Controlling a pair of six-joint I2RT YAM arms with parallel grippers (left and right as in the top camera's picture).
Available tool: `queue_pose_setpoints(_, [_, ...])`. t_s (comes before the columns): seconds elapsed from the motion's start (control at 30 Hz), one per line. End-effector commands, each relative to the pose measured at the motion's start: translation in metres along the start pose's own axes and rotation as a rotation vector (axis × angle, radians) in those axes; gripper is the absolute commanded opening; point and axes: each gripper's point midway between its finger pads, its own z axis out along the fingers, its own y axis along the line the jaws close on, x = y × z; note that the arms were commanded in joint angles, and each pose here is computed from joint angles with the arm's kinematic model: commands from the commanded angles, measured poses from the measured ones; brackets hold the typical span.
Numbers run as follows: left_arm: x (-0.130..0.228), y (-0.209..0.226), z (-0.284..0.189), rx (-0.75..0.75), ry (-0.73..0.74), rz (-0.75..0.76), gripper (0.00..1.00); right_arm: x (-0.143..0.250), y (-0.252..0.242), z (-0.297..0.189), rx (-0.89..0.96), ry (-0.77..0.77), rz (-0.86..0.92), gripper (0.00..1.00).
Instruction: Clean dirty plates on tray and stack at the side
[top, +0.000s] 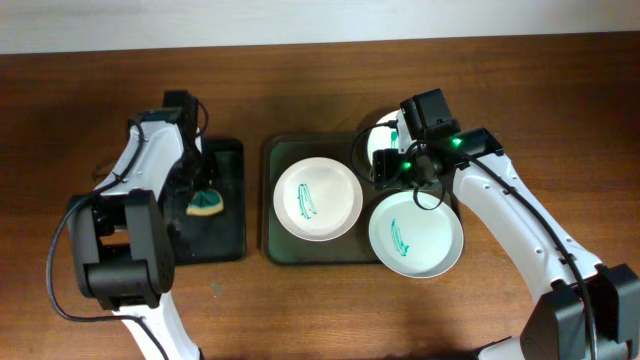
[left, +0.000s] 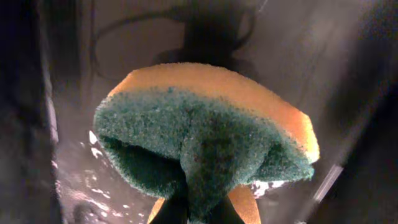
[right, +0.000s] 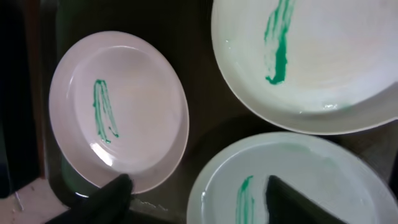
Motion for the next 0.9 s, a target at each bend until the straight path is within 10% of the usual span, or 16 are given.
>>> queue_pose_setpoints(0.0, [-0.036,-0.038,-0.067,0.177,-0.160,0.159,0.00,-0.003,0.006,0.002,-0.022,0.007,0.052,0.61])
queue_pose_setpoints(0.4, [-0.023,-0.133,-0.114,0.330,-0.238,0.395,0.00,0.013,0.019,0.063,-0.093,0.155,0.070,0.58])
queue_pose_setpoints(0.87, [-0.014,-0.142,-0.111,0.339,-0.207,0.338,0.00,0.024,0.016,0.105,-0.003,0.185,0.078,0.41])
